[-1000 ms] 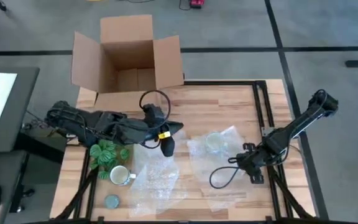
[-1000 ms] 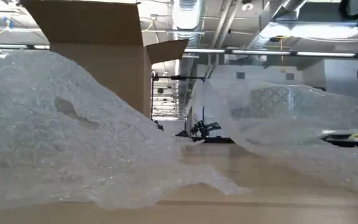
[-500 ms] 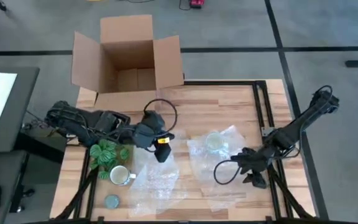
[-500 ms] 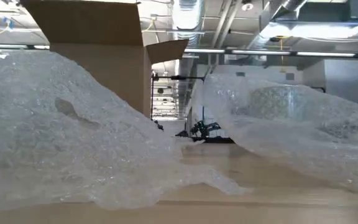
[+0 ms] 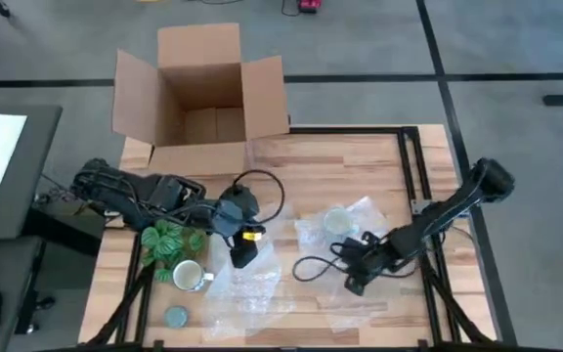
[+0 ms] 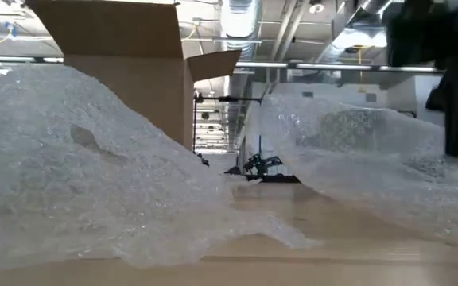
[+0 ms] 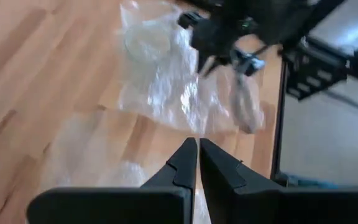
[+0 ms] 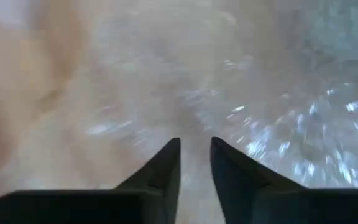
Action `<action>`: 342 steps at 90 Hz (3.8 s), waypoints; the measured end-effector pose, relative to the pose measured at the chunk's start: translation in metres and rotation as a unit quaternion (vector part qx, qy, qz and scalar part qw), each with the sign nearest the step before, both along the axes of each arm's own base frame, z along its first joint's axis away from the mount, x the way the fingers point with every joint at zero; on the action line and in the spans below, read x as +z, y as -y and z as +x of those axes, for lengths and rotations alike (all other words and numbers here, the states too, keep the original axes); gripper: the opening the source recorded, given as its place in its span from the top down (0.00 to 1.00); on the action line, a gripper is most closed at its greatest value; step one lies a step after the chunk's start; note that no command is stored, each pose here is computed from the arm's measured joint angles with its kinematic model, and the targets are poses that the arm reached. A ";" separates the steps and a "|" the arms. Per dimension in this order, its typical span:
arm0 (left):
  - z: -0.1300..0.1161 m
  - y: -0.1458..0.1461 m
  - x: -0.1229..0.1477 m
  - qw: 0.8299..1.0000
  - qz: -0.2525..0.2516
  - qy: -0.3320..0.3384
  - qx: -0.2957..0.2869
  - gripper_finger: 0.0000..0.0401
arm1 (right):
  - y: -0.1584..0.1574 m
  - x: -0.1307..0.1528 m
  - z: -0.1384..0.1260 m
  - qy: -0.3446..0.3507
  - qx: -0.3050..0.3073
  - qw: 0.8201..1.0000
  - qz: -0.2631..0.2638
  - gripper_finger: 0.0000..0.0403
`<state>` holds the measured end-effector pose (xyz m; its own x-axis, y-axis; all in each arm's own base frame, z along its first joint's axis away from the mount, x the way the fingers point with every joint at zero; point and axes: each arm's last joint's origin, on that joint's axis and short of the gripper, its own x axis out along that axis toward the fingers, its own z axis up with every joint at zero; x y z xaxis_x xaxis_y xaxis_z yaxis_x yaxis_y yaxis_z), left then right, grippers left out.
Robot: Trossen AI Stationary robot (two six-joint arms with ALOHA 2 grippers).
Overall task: Wrap mug
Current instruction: Wrap the green mug with bubble wrap
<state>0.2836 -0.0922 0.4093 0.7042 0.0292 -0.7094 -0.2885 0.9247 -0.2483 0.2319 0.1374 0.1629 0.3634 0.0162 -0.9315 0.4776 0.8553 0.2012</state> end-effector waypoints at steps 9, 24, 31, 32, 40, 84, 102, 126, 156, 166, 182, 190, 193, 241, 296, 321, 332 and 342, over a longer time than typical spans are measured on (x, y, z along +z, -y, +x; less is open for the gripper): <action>-0.003 0.000 -0.002 1.000 0.009 -0.020 -0.022 1.00 | 0.003 -0.021 0.007 -0.038 -0.029 0.999 -0.005 0.97; -0.006 -0.001 -0.005 0.998 0.024 -0.044 -0.033 1.00 | -0.002 -0.027 0.009 -0.055 -0.027 0.998 0.032 0.98; -0.007 -0.001 -0.006 0.997 0.032 -0.050 -0.040 1.00 | -0.008 -0.023 0.005 -0.060 -0.009 0.997 0.051 0.99; -0.007 -0.001 -0.006 0.997 0.033 -0.050 -0.041 1.00 | -0.008 -0.022 0.004 -0.062 -0.007 0.997 0.055 0.99; -0.007 -0.001 -0.006 0.997 0.040 -0.052 -0.048 1.00 | -0.013 -0.014 -0.003 -0.060 0.018 0.996 0.069 1.00; -0.005 -0.008 -0.006 0.996 0.058 -0.051 -0.047 1.00 | 0.024 0.080 -0.015 0.047 0.064 0.968 0.239 0.89; -0.005 -0.008 -0.006 0.996 0.059 -0.050 -0.046 1.00 | 0.059 0.117 -0.009 0.156 -0.005 0.966 0.206 0.90; -0.004 -0.008 -0.005 0.996 0.066 -0.042 -0.036 1.00 | 0.093 0.082 0.029 0.071 -0.068 0.987 0.125 0.99; -0.004 -0.009 -0.005 0.996 0.069 -0.041 -0.032 1.00 | 0.098 0.026 0.053 -0.099 -0.067 0.990 0.075 1.00; -0.004 -0.009 -0.005 0.996 0.069 -0.040 -0.031 1.00 | 0.097 0.010 0.058 -0.130 -0.062 0.987 0.066 1.00; -0.004 -0.009 -0.005 0.996 0.069 -0.039 -0.030 1.00 | 0.096 0.024 0.066 -0.129 -0.052 0.989 0.050 1.00; -0.004 -0.009 -0.005 0.996 0.069 -0.039 -0.030 1.00 | 0.098 0.046 0.068 -0.114 -0.052 0.991 0.041 1.00; -0.004 -0.009 -0.005 0.996 0.069 -0.039 -0.030 1.00 | 0.100 0.058 0.068 -0.102 -0.054 0.992 0.043 1.00; -0.004 -0.009 -0.005 0.997 0.065 -0.038 -0.024 1.00 | 0.085 0.075 0.064 -0.092 -0.045 0.991 0.081 1.00; -0.003 -0.008 -0.004 0.997 0.064 -0.035 -0.024 1.00 | 0.101 0.058 0.081 -0.157 -0.039 0.985 0.053 1.00; -0.002 -0.008 -0.003 0.997 0.065 -0.024 -0.028 1.00 | 0.102 0.112 0.055 -0.137 -0.086 0.984 0.072 1.00; -0.001 -0.008 -0.003 0.997 0.065 -0.024 -0.029 1.00 | 0.098 0.099 0.052 -0.154 -0.098 0.982 0.056 1.00; -0.001 -0.008 -0.003 0.997 0.066 -0.024 -0.029 1.00 | 0.097 0.071 0.057 -0.167 -0.105 0.979 0.054 1.00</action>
